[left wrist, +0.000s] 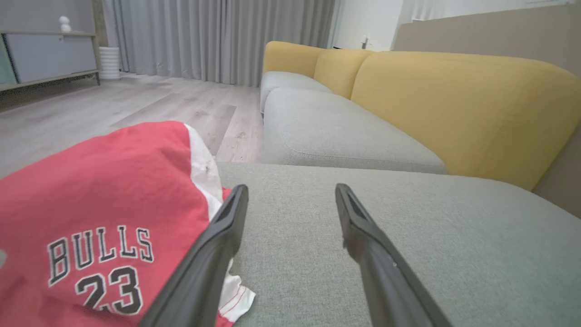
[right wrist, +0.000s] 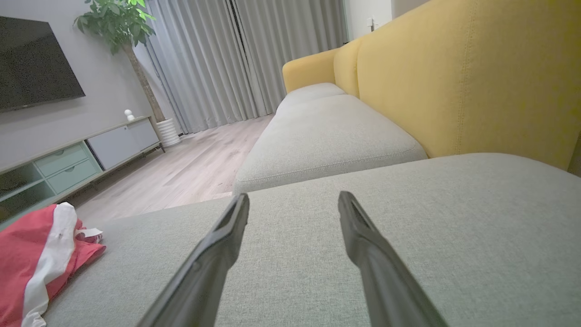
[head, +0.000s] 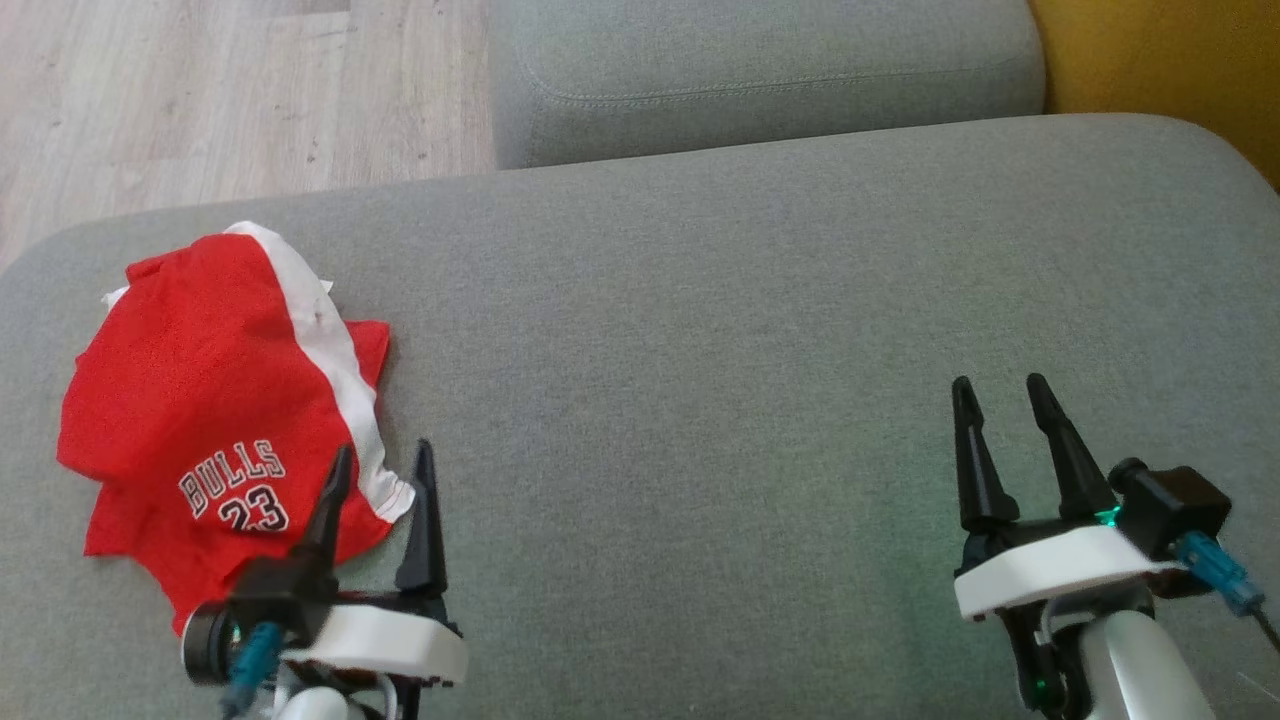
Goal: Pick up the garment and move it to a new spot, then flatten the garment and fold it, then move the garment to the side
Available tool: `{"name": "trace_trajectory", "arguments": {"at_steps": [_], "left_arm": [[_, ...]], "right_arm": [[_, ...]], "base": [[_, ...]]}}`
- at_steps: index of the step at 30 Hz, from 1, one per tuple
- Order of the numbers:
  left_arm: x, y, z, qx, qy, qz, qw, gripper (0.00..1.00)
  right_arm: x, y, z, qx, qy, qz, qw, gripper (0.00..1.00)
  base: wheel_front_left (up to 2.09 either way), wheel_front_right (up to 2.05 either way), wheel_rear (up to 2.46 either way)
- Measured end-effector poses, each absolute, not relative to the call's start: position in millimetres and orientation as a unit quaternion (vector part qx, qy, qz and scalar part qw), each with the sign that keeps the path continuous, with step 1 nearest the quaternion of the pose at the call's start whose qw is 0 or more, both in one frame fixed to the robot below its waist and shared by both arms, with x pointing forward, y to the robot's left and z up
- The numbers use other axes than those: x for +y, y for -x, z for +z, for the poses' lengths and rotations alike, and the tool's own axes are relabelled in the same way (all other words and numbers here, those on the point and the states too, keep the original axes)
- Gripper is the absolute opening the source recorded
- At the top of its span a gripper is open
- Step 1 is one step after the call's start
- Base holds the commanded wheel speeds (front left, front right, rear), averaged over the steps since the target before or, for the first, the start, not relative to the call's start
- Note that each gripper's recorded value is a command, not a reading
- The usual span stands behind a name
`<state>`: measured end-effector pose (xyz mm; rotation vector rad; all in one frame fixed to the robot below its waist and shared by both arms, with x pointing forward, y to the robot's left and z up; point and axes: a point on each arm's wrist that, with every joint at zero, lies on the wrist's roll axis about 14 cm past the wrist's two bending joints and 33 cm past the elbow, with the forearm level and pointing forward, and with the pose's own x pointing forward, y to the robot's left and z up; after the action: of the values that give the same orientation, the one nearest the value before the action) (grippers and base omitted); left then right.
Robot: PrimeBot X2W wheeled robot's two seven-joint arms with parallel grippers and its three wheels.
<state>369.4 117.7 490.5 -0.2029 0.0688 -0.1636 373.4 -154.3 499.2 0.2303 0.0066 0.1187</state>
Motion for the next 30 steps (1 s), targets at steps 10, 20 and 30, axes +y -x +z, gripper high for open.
{"name": "trace_trajectory", "arguments": {"at_steps": [10, 20, 30], "left_arm": [[103, -367, 496, 0.002, -0.009, -0.112, 0.994, 1.0], [107, -372, 519, -0.035, 0.032, -0.087, 0.995, 1.0], [111, -360, 500, -0.015, 0.048, -0.083, 0.995, 1.0]], "right_arm": [[-145, -372, 510, -0.02, -0.049, 0.08, 0.995, 1.0], [-143, -373, 519, -0.043, -0.063, 0.082, 0.994, 1.0], [-146, -368, 500, -0.021, -0.122, 0.068, 0.99, 1.0]], "base": [[0.0, 0.0, 0.0], [0.0, 0.0, 0.0], [0.0, 0.0, 0.0]]}}
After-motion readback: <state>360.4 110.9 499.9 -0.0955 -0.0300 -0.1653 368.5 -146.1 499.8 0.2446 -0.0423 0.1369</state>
